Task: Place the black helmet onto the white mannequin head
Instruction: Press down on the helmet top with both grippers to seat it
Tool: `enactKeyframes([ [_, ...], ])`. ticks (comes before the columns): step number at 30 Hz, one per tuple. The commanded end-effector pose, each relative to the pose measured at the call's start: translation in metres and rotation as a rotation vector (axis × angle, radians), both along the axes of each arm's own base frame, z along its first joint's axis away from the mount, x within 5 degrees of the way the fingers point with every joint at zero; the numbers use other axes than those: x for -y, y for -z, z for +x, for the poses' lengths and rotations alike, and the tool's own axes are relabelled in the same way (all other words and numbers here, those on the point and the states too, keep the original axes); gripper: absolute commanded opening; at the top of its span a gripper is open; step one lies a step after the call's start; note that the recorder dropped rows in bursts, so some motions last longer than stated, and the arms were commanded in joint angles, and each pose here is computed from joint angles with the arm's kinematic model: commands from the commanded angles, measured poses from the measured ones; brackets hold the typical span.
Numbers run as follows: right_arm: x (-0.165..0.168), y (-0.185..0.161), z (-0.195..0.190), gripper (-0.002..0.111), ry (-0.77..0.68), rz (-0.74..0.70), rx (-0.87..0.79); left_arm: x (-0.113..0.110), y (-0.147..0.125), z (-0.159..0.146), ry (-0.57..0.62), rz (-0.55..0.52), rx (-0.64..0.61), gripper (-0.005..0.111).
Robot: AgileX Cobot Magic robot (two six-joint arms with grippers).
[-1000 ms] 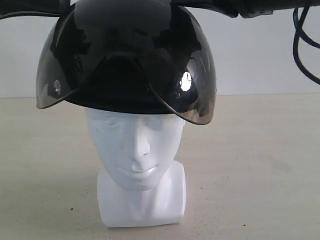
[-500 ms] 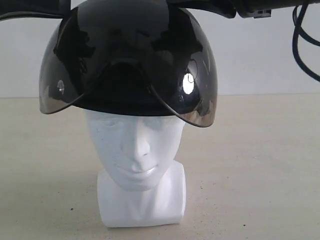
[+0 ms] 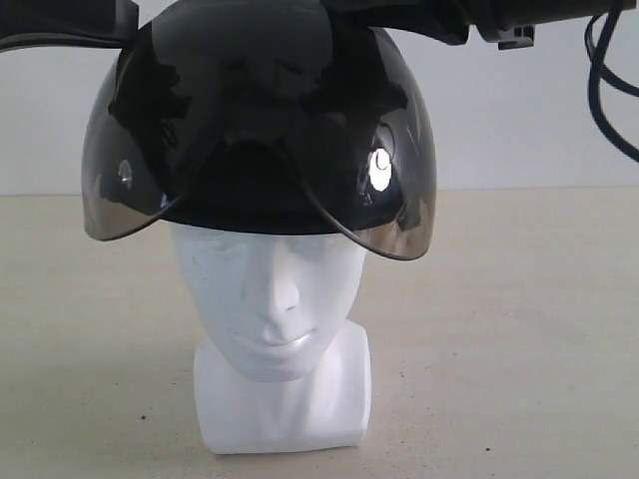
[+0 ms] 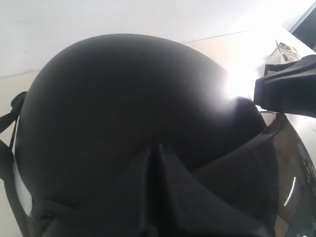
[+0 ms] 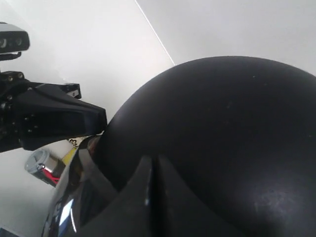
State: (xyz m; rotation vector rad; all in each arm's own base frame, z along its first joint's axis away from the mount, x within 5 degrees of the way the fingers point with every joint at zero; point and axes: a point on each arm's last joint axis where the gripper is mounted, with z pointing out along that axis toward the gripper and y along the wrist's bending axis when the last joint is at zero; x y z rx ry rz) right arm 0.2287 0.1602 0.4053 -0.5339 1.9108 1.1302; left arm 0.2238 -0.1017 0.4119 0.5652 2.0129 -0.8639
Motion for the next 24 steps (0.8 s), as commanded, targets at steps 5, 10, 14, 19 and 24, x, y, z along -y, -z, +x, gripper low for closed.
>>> enactKeyframes([
  [5, -0.004, 0.018, -0.006, 0.000, -0.089, -0.098, -0.078, 0.001, 0.020, -0.014, 0.078, 0.059, -0.101, 0.004],
  [10, -0.004, 0.026, -0.007, 0.000, -0.086, -0.104, -0.109, -0.001, 0.018, -0.019, 0.076, 0.072, -0.082, 0.004],
  [14, -0.004, 0.033, -0.008, 0.000, -0.090, -0.106, -0.134, -0.001, 0.018, -0.019, 0.067, 0.072, -0.076, 0.004],
  [19, -0.004, 0.033, -0.009, 0.000, -0.099, -0.110, -0.140, -0.001, 0.020, -0.016, 0.060, 0.075, -0.081, 0.004],
  [24, -0.004, 0.035, -0.010, 0.000, -0.113, -0.126, -0.141, -0.001, 0.021, -0.015, 0.058, 0.075, -0.083, 0.004],
])
